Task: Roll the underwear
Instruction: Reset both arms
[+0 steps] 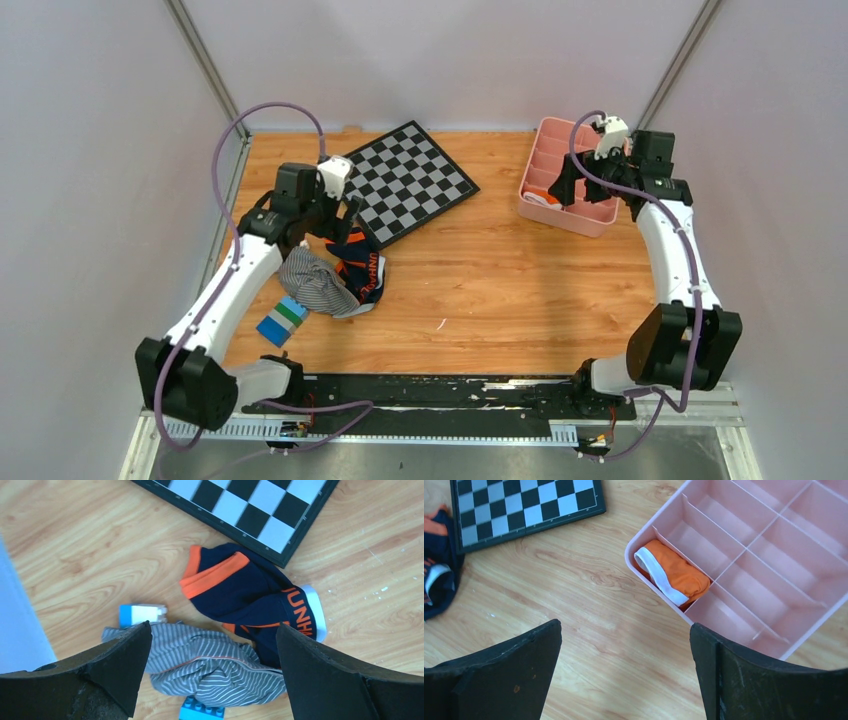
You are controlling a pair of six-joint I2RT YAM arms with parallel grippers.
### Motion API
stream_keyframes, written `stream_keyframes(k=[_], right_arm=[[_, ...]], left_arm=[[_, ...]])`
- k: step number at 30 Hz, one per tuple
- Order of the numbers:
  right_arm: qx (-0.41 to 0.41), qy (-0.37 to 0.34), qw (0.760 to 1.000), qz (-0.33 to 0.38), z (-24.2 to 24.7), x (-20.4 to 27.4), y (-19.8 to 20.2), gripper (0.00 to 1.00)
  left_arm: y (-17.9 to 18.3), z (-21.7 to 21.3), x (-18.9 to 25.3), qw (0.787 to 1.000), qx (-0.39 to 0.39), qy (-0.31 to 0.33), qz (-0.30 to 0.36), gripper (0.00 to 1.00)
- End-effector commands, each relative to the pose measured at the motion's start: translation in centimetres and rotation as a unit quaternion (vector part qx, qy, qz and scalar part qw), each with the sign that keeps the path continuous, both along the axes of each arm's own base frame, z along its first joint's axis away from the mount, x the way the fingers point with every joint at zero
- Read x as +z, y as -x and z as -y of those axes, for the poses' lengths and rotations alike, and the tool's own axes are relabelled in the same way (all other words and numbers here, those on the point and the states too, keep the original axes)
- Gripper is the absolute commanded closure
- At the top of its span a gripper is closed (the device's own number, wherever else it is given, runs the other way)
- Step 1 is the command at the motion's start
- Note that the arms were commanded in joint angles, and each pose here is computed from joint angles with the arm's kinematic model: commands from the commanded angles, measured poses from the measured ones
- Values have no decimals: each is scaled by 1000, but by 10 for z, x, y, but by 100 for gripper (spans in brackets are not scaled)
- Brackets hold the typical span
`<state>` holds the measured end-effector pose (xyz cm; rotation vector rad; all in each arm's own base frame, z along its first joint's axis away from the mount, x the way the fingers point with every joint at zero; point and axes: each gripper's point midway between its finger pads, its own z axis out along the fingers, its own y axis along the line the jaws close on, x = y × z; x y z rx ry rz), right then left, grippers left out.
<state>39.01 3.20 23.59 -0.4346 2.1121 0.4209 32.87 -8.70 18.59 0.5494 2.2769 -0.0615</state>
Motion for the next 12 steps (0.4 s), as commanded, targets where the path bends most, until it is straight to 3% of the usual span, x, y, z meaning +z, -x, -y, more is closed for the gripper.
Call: stream_keyframes(k=[1,7,12], right_arm=[[-112,-48,992,32,12,46,-2,0],[-135,-21,982,132,22,111,14,0],[-152,-3,975,162,28,119,31,0]], left_arm=[[-12,-23,69,990,46,-16,134,0],[-17,-27,148,975,69,7,210,0],[-10,-14,115,982,42,29,181,0]])
